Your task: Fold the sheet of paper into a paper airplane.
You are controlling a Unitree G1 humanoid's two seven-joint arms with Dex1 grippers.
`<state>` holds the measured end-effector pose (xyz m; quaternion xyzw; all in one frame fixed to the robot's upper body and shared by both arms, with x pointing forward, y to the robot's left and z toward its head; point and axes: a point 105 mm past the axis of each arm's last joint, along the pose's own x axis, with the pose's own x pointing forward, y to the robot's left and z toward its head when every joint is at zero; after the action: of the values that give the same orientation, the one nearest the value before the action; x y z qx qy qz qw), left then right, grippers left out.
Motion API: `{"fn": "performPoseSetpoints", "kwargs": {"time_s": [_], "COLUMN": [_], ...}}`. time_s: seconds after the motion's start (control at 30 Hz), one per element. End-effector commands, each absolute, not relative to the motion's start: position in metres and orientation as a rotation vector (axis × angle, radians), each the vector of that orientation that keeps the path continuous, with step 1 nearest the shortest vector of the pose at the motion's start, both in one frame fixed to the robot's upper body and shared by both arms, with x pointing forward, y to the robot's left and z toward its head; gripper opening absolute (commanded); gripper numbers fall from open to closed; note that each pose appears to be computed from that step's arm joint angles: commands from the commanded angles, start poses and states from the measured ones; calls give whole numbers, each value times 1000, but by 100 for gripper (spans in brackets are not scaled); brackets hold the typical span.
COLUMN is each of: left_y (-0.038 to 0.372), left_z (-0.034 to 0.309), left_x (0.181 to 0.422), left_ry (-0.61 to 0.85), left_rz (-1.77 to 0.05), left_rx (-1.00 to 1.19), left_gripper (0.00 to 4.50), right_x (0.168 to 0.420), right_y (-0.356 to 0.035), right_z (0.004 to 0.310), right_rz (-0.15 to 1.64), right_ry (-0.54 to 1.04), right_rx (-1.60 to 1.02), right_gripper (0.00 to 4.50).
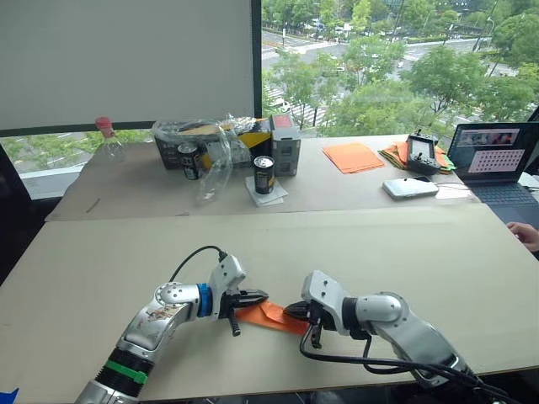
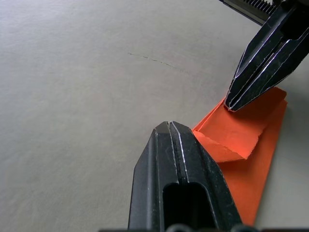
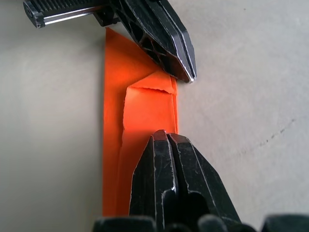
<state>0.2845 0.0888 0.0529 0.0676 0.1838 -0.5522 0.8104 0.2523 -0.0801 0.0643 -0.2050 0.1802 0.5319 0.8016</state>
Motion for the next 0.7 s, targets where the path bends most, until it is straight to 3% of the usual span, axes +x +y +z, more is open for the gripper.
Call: {"fn": "performPoseSetpoints", "kwargs": {"time_s": [0.03, 0.23, 0.4, 0.53, 0.7], "left_y": [93, 92, 90, 99, 122], "left_z": [22, 21, 27, 78, 113], "left_x": [274, 275, 278, 288, 295], "left_ry": [522, 520, 495, 326, 249], "left_rz": [-1177, -1191, -1196, -1221, -1193], "left_rx": [155, 153, 133, -47, -56], "left_gripper": [0, 0, 0, 0, 0], "right_x": [244, 242, 246, 243, 233], "right_y": [-110, -132, -120, -110, -98], "right_z": [42, 61, 113, 159, 162], "right_rz": [1057, 993, 1068, 1207, 1306], "right_ry": [533, 493, 254, 139, 192], "right_rx": [-439, -378, -321, -298, -278], "right_gripper": [2, 2, 2, 2, 2]}}
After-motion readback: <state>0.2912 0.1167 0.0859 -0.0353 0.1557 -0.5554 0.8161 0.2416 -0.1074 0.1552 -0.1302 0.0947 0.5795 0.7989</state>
